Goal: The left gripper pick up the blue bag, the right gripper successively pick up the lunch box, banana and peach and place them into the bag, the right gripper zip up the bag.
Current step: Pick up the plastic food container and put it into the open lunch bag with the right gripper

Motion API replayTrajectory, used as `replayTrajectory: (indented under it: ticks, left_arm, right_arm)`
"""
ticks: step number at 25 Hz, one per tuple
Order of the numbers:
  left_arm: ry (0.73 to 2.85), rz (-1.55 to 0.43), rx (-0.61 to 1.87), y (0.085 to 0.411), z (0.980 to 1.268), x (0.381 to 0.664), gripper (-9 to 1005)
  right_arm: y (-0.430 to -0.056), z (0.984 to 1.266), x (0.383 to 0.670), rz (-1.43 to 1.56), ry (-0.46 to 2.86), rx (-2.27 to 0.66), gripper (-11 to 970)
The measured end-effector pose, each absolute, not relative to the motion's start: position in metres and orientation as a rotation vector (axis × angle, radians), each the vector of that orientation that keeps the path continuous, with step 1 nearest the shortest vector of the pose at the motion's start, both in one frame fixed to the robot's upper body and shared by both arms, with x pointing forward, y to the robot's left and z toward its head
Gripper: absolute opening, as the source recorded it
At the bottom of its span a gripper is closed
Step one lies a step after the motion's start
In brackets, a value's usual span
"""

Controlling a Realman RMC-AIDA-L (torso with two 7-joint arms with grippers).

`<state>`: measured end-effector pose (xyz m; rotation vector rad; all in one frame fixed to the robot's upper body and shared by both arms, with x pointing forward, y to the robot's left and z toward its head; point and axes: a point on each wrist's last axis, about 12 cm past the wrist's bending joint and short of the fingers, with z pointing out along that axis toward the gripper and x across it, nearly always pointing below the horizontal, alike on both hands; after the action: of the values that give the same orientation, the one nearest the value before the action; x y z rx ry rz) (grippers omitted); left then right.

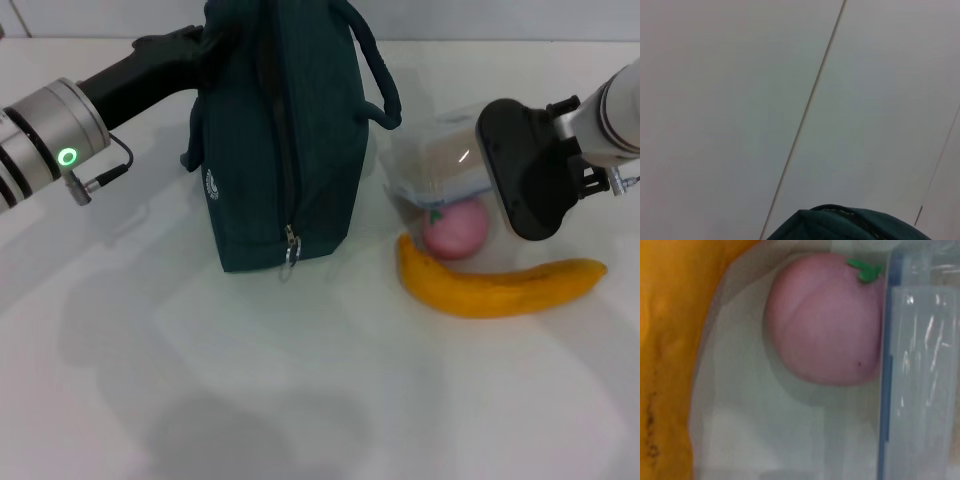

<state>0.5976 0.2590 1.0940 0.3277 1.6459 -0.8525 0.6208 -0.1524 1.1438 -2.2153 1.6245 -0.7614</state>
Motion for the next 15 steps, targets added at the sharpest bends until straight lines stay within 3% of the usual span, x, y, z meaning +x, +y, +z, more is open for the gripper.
replayTrajectory:
  ticks: [15]
  left_arm:
    - [1.647,-0.846,0.327,0.2609,1.0934,0.597,100]
  right_arm:
    - [-0.1528,1.1336,0.6257,-0.763,1.566,-2.192,489]
